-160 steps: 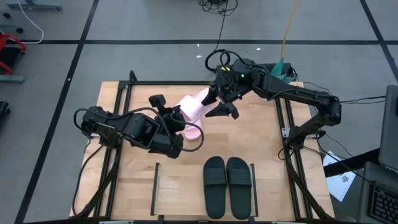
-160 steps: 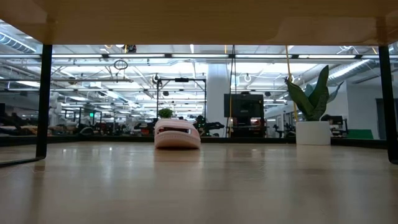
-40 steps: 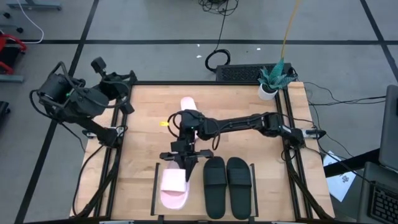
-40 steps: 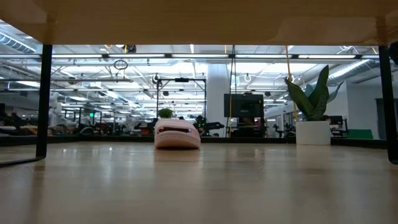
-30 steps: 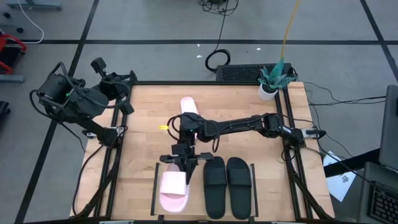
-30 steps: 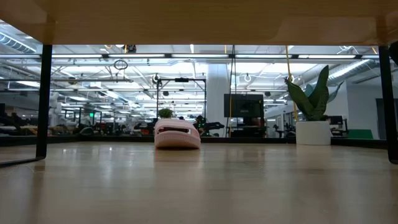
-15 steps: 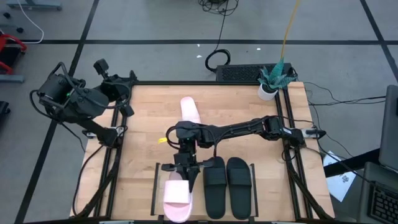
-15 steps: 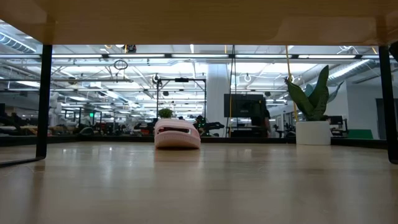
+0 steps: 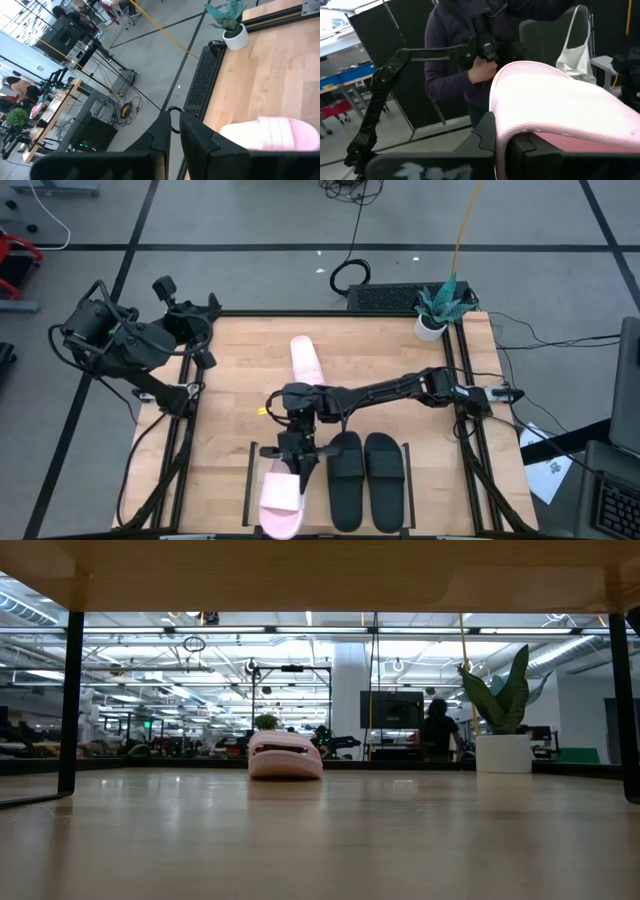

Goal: Pick and place slides into the shelf
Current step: Put the left pink slipper on the shelf

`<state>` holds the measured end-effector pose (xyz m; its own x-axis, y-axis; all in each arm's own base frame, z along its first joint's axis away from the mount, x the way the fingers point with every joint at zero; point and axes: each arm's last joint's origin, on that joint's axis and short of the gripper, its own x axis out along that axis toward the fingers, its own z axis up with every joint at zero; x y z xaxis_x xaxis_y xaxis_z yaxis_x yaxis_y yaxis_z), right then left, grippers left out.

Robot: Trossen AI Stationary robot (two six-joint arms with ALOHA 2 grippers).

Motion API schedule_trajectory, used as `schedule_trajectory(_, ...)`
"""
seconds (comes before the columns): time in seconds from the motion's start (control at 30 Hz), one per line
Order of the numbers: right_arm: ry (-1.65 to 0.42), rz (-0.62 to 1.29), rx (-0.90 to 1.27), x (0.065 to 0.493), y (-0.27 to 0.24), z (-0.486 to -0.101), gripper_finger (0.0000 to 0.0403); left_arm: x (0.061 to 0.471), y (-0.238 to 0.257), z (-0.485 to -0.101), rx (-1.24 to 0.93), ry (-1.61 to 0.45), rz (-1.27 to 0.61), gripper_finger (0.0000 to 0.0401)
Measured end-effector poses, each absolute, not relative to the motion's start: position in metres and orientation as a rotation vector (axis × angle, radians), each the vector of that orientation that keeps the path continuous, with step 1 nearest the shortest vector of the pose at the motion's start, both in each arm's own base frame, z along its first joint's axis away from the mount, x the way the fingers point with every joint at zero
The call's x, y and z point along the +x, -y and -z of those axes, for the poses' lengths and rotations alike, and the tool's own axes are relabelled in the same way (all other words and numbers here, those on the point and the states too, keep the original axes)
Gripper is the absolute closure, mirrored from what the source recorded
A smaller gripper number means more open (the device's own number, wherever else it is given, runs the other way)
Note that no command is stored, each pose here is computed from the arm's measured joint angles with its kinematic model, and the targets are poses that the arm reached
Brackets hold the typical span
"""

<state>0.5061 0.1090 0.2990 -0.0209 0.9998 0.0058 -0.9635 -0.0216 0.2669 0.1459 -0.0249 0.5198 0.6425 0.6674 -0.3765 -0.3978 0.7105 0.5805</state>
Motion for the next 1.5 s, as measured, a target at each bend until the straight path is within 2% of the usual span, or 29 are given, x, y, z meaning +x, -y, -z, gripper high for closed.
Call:
schedule_trajectory(0.87,-0.238,-1.561,0.210,0.503,-0.099,-0.246,0.0403,0.146,0.025,-0.520,0.482,-0.615,-0.633,0.0357)
schedule_trajectory(1.17,-0.274,-1.475,0.231,0.501,-0.104,-0.229,0.0399,0.146,0.025,-0.520,0.483,-0.615,-0.632,0.0357)
schedule_trajectory(1.5,-0.337,-1.429,0.304,0.501,-0.107,-0.229,0.0392,0.146,0.025,-0.520,0.484,-0.619,-0.622,0.0357)
